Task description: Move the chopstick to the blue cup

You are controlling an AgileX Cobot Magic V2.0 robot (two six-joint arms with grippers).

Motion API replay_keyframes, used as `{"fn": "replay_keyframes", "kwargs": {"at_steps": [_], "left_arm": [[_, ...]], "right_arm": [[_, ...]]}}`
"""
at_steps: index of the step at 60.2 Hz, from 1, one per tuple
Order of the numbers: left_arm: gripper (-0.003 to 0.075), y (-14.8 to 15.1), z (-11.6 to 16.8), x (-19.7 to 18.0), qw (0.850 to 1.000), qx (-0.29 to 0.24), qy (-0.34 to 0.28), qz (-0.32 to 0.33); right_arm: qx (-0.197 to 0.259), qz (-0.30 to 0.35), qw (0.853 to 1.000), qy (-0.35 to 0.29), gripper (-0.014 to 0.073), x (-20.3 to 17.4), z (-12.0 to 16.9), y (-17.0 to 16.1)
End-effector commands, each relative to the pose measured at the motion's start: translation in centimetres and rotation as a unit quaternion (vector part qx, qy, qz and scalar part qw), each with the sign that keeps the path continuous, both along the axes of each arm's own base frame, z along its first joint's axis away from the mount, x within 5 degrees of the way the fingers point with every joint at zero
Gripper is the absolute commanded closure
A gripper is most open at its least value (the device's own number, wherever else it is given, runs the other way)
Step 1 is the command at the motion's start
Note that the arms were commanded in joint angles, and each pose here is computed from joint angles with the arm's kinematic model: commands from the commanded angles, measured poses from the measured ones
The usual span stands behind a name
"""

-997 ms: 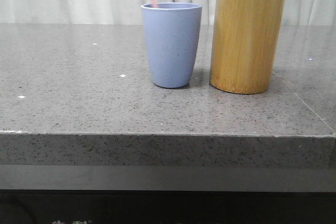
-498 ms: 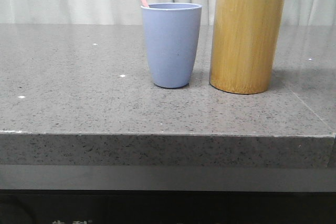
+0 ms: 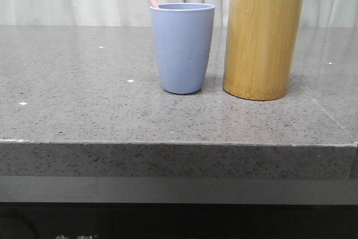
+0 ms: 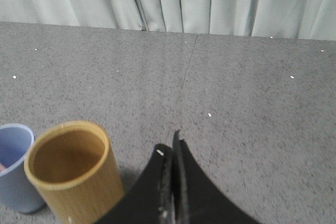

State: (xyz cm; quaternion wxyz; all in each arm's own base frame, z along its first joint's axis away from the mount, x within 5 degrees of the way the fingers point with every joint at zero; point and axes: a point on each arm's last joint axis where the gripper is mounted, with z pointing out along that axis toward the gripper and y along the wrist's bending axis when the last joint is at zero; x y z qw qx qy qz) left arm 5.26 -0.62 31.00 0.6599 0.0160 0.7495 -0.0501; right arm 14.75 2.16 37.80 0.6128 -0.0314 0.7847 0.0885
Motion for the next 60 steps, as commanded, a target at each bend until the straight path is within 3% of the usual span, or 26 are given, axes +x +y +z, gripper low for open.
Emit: {"fn": "replay_keyframes", "kwargs": {"at_steps": [1, 12, 24, 60], "left_arm": [[0.0739, 0.0, 1.6, 0.0, 0.999, -0.012, -0.050, 0.003], [0.0739, 0.0, 1.5, 0.0, 0.999, -0.012, -0.048, 0.003], [0.0739, 0.0, 1.5, 0.0, 0.999, -0.012, -0.048, 0.003], [0.0739, 0.0, 1.5, 0.0, 0.999, -0.012, -0.048, 0.003]], "right_arm": [[0.004, -0.019, 0.996, -0.085, 0.0671, -2.1, 0.4, -0.6], [0.008, -0.021, 0.993, -0.119, 0.0671, -6.6, -3.3, -1.0], [0.008, -0.016, 0.992, -0.123, 0.0671, -8.8, -6.1, -1.1], [0.010, -0.016, 0.991, -0.129, 0.0671, -9.3, -6.4, -1.1]]}}
